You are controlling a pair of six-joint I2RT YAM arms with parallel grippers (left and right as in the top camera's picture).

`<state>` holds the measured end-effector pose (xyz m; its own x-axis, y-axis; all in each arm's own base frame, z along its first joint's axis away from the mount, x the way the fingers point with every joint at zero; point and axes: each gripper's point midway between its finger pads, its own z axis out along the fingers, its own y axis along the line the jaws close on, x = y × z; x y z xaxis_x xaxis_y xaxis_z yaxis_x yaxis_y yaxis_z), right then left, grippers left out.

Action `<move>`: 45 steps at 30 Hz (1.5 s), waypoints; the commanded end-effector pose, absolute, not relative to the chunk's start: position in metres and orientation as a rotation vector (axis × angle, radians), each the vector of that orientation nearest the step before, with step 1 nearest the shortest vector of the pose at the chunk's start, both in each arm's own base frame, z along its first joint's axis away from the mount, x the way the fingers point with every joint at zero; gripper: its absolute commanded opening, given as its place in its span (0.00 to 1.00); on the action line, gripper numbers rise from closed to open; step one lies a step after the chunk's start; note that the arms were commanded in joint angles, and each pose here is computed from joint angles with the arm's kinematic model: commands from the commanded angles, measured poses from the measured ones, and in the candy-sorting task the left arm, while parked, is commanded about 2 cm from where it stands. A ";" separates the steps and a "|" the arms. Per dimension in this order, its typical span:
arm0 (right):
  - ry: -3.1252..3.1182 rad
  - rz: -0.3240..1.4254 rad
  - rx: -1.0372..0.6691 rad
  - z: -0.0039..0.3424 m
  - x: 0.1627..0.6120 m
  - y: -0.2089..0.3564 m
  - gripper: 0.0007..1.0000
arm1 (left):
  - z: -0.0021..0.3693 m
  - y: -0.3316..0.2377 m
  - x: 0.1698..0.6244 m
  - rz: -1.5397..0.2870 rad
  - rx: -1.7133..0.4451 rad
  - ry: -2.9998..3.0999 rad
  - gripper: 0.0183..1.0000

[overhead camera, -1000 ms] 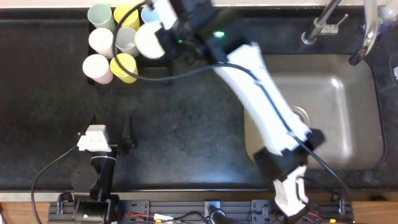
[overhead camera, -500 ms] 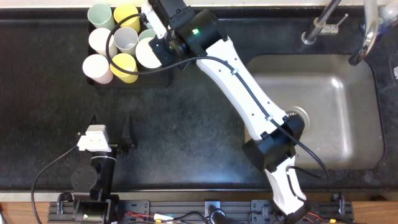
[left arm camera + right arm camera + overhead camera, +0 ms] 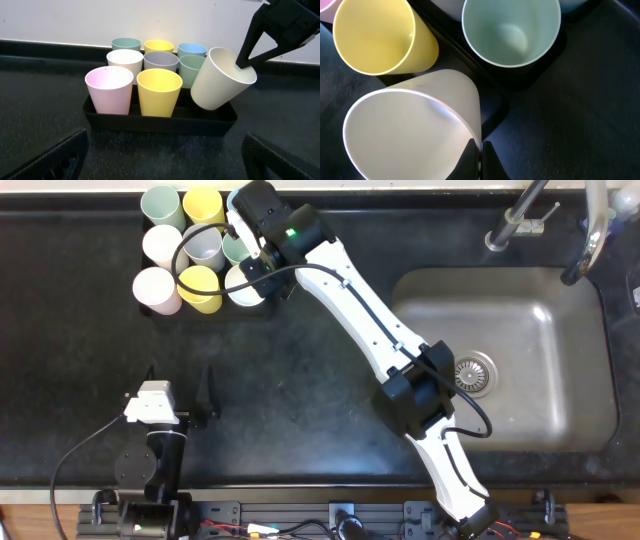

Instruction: Store Cups

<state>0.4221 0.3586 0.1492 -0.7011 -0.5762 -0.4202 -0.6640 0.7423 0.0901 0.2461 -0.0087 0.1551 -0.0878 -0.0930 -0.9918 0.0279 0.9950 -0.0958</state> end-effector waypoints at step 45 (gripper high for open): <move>2.637 0.283 -0.954 0.104 0.434 0.358 0.73 | 0.156 -0.008 0.246 -0.082 -0.034 1.651 1.00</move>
<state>0.4291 0.3571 0.1042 -0.7271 -0.5885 -0.3536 -0.6497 0.7562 0.0776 0.2461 -0.0087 0.1551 -0.0878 -0.0930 -0.9918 0.0279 0.9950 -0.0958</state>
